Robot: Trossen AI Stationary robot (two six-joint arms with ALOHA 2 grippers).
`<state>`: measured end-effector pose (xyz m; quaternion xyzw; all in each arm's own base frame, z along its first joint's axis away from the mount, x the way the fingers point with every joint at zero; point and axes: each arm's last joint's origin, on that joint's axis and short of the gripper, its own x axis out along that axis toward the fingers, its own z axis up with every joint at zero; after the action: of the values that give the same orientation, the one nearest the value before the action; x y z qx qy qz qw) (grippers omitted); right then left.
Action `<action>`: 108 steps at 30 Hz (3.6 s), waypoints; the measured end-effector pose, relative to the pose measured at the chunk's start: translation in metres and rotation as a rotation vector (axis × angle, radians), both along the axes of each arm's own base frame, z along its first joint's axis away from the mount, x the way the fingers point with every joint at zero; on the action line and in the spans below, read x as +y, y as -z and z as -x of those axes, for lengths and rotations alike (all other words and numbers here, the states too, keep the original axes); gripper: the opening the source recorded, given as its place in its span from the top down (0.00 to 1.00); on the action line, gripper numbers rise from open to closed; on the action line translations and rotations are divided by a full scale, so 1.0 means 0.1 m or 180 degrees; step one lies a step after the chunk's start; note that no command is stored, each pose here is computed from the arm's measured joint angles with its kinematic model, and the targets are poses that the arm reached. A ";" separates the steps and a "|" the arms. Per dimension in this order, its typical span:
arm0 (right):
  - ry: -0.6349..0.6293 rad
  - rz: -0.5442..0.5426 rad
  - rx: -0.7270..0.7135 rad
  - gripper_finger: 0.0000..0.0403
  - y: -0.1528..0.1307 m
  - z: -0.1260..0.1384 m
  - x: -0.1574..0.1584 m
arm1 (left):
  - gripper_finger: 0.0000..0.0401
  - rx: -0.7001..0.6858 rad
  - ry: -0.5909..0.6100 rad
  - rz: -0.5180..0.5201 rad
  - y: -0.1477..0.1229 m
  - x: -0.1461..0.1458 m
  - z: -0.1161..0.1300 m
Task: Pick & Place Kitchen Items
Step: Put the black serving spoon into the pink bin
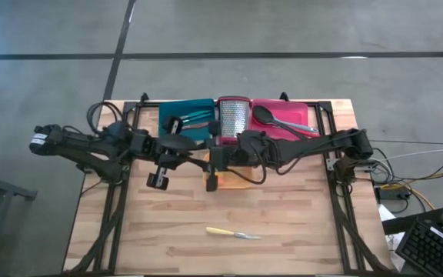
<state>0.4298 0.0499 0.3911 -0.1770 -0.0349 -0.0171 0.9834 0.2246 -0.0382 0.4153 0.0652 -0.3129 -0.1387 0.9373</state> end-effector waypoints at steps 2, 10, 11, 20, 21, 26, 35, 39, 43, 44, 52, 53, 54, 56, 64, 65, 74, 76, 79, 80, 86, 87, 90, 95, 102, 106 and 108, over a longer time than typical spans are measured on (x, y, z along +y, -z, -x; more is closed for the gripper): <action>-0.0004 -0.0008 0.0018 0.84 0.01 -0.01 -0.02 | 0.95 0.0008 -0.0022 0.0001 0.00 0.01 0.00; -0.0015 0.0010 0.0158 0.96 0.04 0.00 -0.04 | 0.95 0.0093 -0.0068 0.0002 0.02 0.02 -0.02; -0.0008 0.0014 0.0227 0.97 0.02 0.02 -0.05 | 0.95 0.0117 -0.0067 -0.0002 0.02 0.02 -0.01; 0.0393 0.0040 0.0705 0.97 -0.25 0.29 0.01 | 0.65 0.0430 -0.0345 0.0011 0.00 0.06 0.17; 0.0496 0.0045 0.0743 0.97 -0.31 0.36 0.01 | 0.62 0.0464 -0.0416 -0.0003 0.00 0.08 0.21; 0.0993 -0.0141 0.1230 0.97 -0.49 0.73 -0.04 | 0.52 0.0746 -0.0762 -0.0258 0.01 0.12 0.43; 0.2324 -0.0697 0.2718 0.97 -0.52 1.52 -0.29 | 0.50 0.1342 -0.1172 -0.0217 0.15 0.19 0.62; 0.2065 -0.1258 0.3073 0.97 -0.46 1.61 -0.37 | 0.50 0.1439 -0.1168 -0.0236 0.25 0.19 0.58; 0.2018 -0.1611 0.3286 0.97 -0.45 1.72 -0.53 | 0.50 0.1575 -0.1184 -0.0274 0.36 0.18 0.52; 0.2141 -0.1649 0.3325 0.97 -0.41 1.73 -0.58 | 0.50 0.1578 -0.1184 -0.0272 0.37 0.18 0.51; 0.2518 -0.2067 0.3631 0.97 -0.13 1.84 -1.03 | 0.50 0.1645 -0.1189 -0.0290 0.42 0.18 0.47; 0.2553 -0.2149 0.3707 0.97 -0.07 1.84 -1.09 | 0.50 0.1653 -0.1189 -0.0293 0.43 0.18 0.47; 0.2592 -0.2216 0.3793 0.97 0.00 1.85 -1.15 | 0.50 0.1656 -0.1188 -0.0294 0.43 0.18 0.47; 0.2664 -0.2330 0.3941 0.97 0.12 1.86 -1.23 | 0.50 0.1659 -0.1189 -0.0295 0.43 0.18 0.47; 0.2825 -0.2641 0.4423 0.97 0.52 2.07 -1.39 | 0.50 0.1673 -0.1182 -0.0282 0.43 0.18 0.47; 0.2834 -0.2665 0.4455 0.97 0.55 2.11 -1.38 | 0.50 0.1673 -0.1182 -0.0282 0.43 0.18 0.47; 0.2946 -0.2876 0.4694 0.97 0.83 2.51 -1.30 | 0.50 0.1689 -0.1180 -0.0282 0.45 0.18 0.46; 0.2940 -0.2914 0.4738 0.97 0.90 2.55 -1.28 | 0.50 0.1689 -0.1180 -0.0282 0.45 0.18 0.46; 0.2944 -0.2952 0.4883 0.97 1.02 2.61 -1.26 | 0.50 0.1689 -0.1180 -0.0282 0.45 0.18 0.46; 0.2918 -0.2992 0.4959 0.97 1.08 2.61 -1.25 | 0.50 0.1688 -0.1180 -0.0282 0.45 0.18 0.46; 0.2815 -0.2970 0.5329 0.97 1.41 2.63 -1.26 | 0.50 0.1690 -0.1179 -0.0280 0.45 0.18 0.46; 0.2782 -0.2950 0.5350 0.97 1.45 2.62 -1.27 | 0.50 0.1692 -0.1177 -0.0275 0.45 0.18 0.46; 0.2680 -0.2934 0.5396 0.97 1.55 2.60 -1.31 | 0.50 0.1692 -0.1175 -0.0269 0.45 0.18 0.46; 0.2654 -0.2986 0.5361 0.97 1.63 2.58 -1.41 | 0.50 0.1694 -0.1175 -0.0269 0.45 0.18 0.46; 0.2675 -0.3131 0.5416 0.97 1.73 2.59 -1.55 | 0.50 0.1700 -0.1171 -0.0262 0.46 0.17 0.46; 0.2649 -0.3169 0.5437 0.97 1.79 2.58 -1.63 | 0.50 0.1702 -0.1171 -0.0263 0.46 0.17 0.46; 0.2659 -0.3189 0.5443 0.97 1.80 2.59 -1.65 | 0.50 0.1702 -0.1171 -0.0263 0.46 0.18 0.46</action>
<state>0.1707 -0.1152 0.2109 0.2950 0.7388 -0.2347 0.5586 0.1786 -0.0207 0.3692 0.1198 -0.0327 0.0083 0.9922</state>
